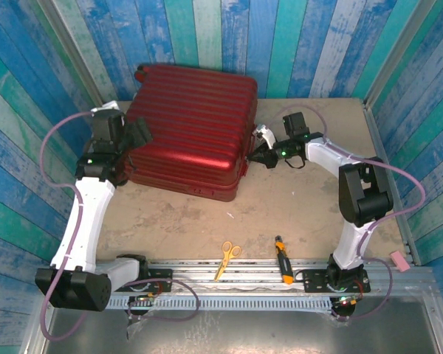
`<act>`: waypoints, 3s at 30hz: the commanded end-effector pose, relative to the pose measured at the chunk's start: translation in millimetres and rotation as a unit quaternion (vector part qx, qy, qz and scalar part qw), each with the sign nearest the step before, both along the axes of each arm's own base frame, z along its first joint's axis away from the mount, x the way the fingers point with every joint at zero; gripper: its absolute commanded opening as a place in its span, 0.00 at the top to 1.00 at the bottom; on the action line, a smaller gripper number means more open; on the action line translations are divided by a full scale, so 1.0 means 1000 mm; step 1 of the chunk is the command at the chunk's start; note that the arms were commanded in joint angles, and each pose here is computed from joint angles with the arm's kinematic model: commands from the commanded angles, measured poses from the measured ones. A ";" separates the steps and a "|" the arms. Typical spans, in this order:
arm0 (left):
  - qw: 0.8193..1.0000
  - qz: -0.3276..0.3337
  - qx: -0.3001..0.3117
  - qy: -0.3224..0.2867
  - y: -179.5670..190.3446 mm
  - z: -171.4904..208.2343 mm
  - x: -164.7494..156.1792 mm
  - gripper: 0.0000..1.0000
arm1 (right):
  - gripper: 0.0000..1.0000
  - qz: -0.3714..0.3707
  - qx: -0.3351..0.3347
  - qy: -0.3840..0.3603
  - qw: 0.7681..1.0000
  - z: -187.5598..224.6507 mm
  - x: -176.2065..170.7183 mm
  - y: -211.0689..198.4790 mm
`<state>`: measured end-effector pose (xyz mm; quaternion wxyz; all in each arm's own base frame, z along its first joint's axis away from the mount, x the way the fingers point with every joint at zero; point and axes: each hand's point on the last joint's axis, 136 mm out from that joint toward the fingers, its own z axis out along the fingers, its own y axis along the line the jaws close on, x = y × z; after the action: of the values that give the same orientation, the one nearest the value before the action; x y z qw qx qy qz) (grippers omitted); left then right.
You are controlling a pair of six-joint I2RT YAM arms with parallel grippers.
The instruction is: Pack the luggage
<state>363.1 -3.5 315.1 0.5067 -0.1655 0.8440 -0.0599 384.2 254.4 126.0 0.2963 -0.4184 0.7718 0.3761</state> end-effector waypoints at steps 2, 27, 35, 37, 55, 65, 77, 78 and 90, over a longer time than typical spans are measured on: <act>0.999 -0.029 -0.007 -0.028 -0.010 0.016 0.009 0.09 | 0.61 0.001 0.006 0.011 1.000 0.002 -0.006 -0.001; 0.989 -0.136 0.012 -0.055 -0.070 0.036 0.026 0.13 | 0.54 0.100 0.116 0.069 0.986 0.018 -0.006 0.000; 0.987 -0.151 0.013 -0.056 -0.077 0.033 0.033 0.14 | 0.53 0.096 0.123 0.108 0.982 0.010 -0.001 0.002; 0.987 -0.154 0.015 -0.052 -0.079 0.030 0.036 0.15 | 0.52 0.095 0.122 0.114 0.981 0.009 0.002 0.002; 0.985 -0.161 0.025 -0.048 -0.085 0.028 0.041 0.22 | 0.57 0.102 0.110 0.129 0.980 -0.004 -0.002 0.013; 0.985 -0.160 0.030 -0.048 -0.083 0.029 0.036 0.28 | 0.61 0.100 0.104 0.140 0.980 -0.007 -0.007 0.013; 0.985 -0.163 0.032 -0.046 -0.084 0.029 0.036 0.42 | 0.83 0.081 0.073 0.150 0.983 -0.010 -0.008 0.008; 0.985 -0.163 0.033 -0.045 -0.084 0.029 0.035 0.43 | 0.84 0.078 0.064 0.148 0.984 -0.012 -0.008 0.006; 0.984 -0.169 0.034 -0.038 -0.088 0.021 0.041 0.49 | 0.93 0.044 -0.008 0.133 0.990 -0.020 -0.010 -0.008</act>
<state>396.8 -86.5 333.7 0.5243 -0.0100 0.8428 -0.1214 374.2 254.0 112.3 0.1778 -0.4040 0.7636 0.4712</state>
